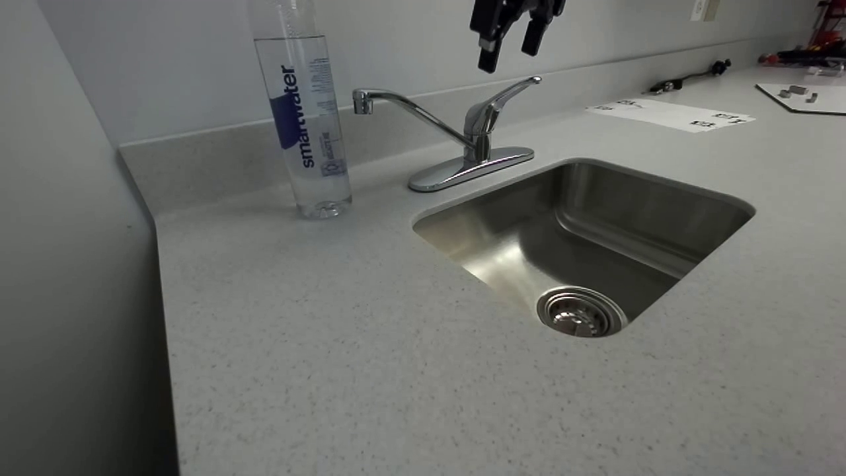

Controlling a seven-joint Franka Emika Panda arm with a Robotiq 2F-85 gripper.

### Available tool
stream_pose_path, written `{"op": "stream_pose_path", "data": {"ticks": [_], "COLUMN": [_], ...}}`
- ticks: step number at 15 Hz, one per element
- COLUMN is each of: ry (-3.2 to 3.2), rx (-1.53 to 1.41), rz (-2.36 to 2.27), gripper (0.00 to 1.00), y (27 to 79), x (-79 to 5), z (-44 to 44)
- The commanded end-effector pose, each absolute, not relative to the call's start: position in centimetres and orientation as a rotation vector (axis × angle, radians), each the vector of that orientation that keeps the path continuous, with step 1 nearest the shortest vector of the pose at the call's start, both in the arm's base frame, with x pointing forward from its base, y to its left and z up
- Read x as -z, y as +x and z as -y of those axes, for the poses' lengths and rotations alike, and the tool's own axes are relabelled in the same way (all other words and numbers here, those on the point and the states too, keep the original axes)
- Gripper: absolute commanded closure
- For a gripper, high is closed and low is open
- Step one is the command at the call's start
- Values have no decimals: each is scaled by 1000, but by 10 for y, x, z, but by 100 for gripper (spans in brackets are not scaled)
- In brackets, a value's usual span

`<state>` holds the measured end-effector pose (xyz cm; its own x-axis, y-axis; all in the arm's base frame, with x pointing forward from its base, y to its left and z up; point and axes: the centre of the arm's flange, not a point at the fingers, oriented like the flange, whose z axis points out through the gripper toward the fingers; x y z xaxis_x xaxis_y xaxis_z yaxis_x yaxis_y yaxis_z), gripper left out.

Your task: Push the faucet of the sink to the left and close the tap.

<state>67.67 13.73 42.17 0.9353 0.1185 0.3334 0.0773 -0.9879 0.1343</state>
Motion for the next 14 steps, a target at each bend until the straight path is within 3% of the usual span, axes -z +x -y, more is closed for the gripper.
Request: {"op": "stream_pose_path", "data": {"ticks": [1, 14], "ry": [3001, 3005], "rx": [-630, -747], "rz": [-117, -188], "gripper": [0, 0], "y": [644, 555], "x": [-457, -496], "z": [-120, -120]}}
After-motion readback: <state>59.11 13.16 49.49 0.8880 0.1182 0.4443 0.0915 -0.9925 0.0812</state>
